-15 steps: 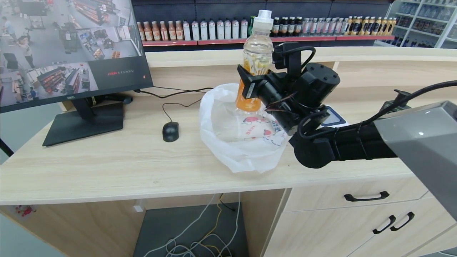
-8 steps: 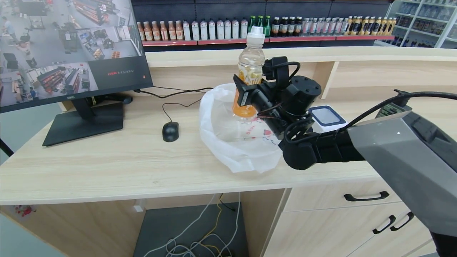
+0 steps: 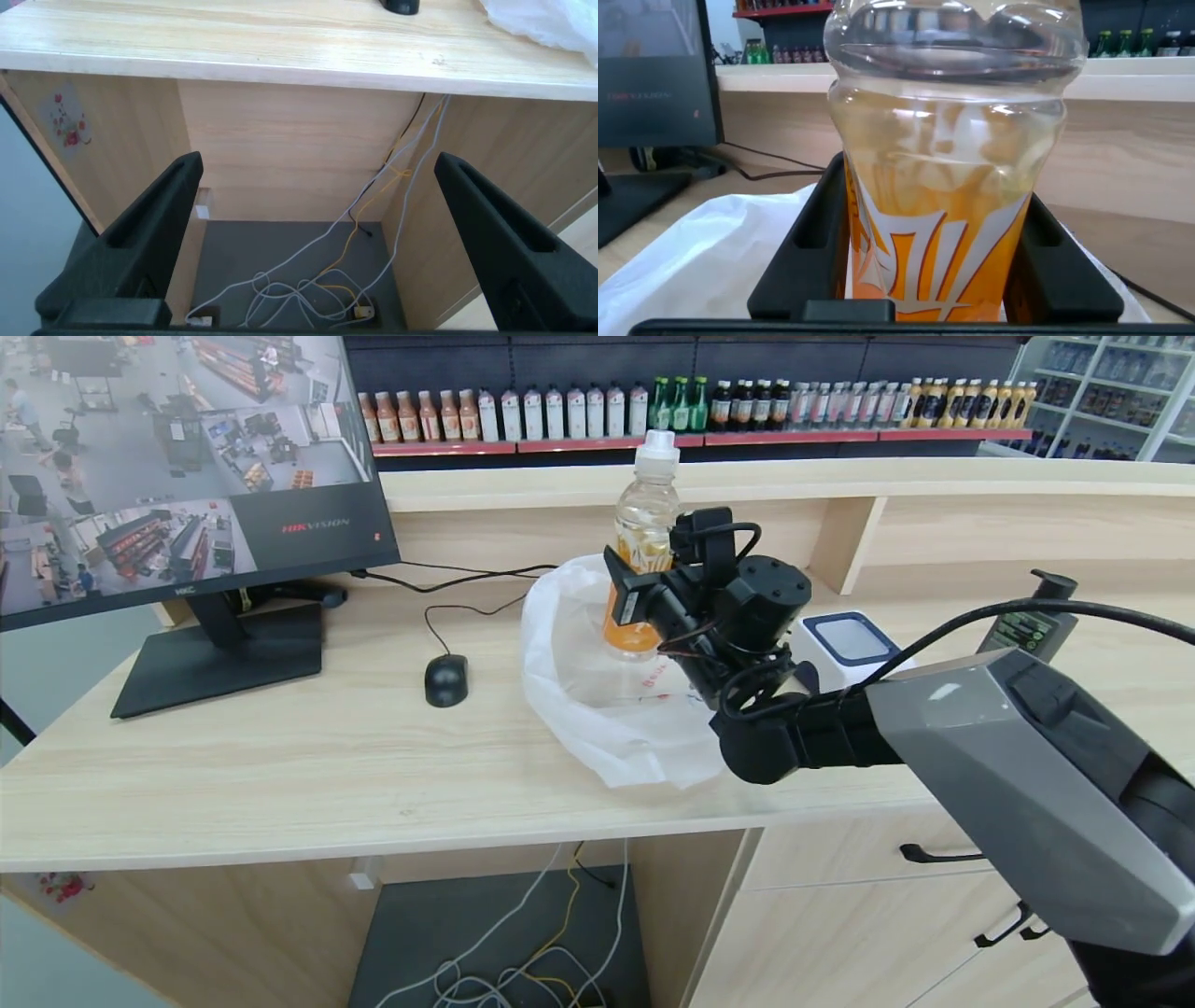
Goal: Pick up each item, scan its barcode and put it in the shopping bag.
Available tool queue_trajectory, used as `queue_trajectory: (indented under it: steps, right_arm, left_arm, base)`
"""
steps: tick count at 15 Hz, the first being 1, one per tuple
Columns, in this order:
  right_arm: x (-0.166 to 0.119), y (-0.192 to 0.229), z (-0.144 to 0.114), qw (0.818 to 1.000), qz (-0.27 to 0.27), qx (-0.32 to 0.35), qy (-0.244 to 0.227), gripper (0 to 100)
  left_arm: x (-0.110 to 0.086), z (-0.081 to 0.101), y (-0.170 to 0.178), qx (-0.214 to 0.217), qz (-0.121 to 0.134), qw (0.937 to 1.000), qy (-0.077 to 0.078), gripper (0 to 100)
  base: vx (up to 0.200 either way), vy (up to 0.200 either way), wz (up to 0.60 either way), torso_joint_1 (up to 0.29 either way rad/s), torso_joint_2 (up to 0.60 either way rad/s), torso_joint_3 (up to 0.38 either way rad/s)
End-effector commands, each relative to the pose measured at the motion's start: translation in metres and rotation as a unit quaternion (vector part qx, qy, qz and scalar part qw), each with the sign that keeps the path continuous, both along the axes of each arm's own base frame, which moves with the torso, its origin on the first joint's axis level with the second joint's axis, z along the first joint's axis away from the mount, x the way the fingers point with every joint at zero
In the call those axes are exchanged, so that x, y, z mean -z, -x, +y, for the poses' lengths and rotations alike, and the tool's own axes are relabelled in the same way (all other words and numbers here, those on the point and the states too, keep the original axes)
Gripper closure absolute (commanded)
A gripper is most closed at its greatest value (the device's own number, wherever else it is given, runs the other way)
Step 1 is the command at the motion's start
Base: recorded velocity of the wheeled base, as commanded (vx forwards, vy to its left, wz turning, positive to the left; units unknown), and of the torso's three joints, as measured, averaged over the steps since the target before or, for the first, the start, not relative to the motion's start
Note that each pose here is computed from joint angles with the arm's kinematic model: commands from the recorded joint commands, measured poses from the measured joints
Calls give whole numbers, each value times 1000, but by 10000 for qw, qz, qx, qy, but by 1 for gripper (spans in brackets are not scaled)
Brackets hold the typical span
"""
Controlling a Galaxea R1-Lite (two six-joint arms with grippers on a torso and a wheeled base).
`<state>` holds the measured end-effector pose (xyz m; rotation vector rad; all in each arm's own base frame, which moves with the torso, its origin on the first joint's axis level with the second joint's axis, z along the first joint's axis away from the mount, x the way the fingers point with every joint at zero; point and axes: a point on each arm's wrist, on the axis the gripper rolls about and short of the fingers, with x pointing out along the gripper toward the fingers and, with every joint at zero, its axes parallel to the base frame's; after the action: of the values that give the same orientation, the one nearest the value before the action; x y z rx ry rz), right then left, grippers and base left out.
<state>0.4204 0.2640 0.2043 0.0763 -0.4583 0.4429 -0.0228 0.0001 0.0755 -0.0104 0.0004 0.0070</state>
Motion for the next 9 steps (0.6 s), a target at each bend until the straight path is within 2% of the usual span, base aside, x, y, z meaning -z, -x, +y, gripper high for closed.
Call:
queue_trajectory:
  steps: [1,9]
  right_arm:
    - [12,-4,3,9999,89,-4,49,100]
    - [30,-16,-3,9996,226,111,133,100]
  left_arm:
    - [0,0,0,-3,-2,10000,2,0]
    - [0,0,0,-3,-2,10000,2,0]
  base:
    - [0,0,0,0,0,0]
    - [0,0,0,0,0,0]
